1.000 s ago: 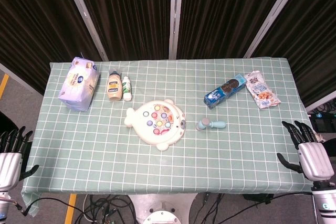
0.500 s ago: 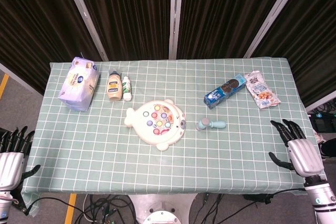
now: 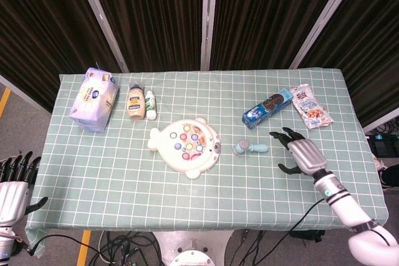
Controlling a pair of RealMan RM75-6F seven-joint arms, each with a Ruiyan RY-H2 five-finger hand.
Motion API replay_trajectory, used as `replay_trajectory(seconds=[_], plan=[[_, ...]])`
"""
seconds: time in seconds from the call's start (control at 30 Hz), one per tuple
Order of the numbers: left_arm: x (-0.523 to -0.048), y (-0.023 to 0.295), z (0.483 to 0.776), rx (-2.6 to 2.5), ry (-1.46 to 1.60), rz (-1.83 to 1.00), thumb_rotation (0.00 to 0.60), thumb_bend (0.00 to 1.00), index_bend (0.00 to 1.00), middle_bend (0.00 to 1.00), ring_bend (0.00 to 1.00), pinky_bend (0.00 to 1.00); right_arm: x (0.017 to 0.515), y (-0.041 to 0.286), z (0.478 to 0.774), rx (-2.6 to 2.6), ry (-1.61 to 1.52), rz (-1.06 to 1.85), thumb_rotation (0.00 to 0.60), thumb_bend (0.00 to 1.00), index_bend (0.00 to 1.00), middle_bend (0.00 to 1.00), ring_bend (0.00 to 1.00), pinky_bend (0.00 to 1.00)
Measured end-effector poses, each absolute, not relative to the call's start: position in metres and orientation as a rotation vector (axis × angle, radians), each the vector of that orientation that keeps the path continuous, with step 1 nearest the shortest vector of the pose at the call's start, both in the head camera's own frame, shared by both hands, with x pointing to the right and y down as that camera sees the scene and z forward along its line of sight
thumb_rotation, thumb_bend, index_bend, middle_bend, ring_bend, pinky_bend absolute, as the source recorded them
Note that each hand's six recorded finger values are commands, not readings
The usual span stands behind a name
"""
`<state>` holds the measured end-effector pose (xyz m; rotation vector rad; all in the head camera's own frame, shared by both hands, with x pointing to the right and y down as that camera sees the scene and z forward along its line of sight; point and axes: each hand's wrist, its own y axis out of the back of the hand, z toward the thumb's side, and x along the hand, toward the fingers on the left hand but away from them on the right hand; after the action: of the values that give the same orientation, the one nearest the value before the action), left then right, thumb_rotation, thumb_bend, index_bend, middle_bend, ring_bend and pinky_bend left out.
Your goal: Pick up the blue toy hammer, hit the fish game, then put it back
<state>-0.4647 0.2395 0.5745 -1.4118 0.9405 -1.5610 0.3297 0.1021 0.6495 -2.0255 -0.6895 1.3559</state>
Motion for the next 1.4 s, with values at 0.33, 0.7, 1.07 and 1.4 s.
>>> replay_trajectory(seconds=[0.33,0.7,1.07,1.4], plan=[[-0.467,0.237,0.577,-1.42,0.933,-1.565,0.6,0.02,0.11,0.02,0.0,0.0,0.292,0.084,0.703,-2.08,-0.653,1.382,0.6,0.22,0.2,0.27,0.12,0.19],[-0.471,0.238,0.575,-1.417,0.928,-1.576,0.6,0.03,0.12,0.02,0.0,0.0,0.27,0.079,0.731,-2.114,-0.669,1.367,0.6,0.27,0.32,0.34,0.2,0.27],[-0.47,0.238,0.575,-1.421,0.923,-1.575,0.6,0.03,0.12,0.02,0.0,0.0,0.269,0.081,0.735,-2.119,-0.701,1.35,0.6,0.28,0.37,0.41,0.27,0.36],[-0.471,0.239,0.576,-1.423,0.924,-1.578,0.6,0.03,0.12,0.02,0.0,0.0,0.273,0.08,0.736,-2.112,-0.714,1.352,0.6,0.3,0.39,0.45,0.32,0.41]])
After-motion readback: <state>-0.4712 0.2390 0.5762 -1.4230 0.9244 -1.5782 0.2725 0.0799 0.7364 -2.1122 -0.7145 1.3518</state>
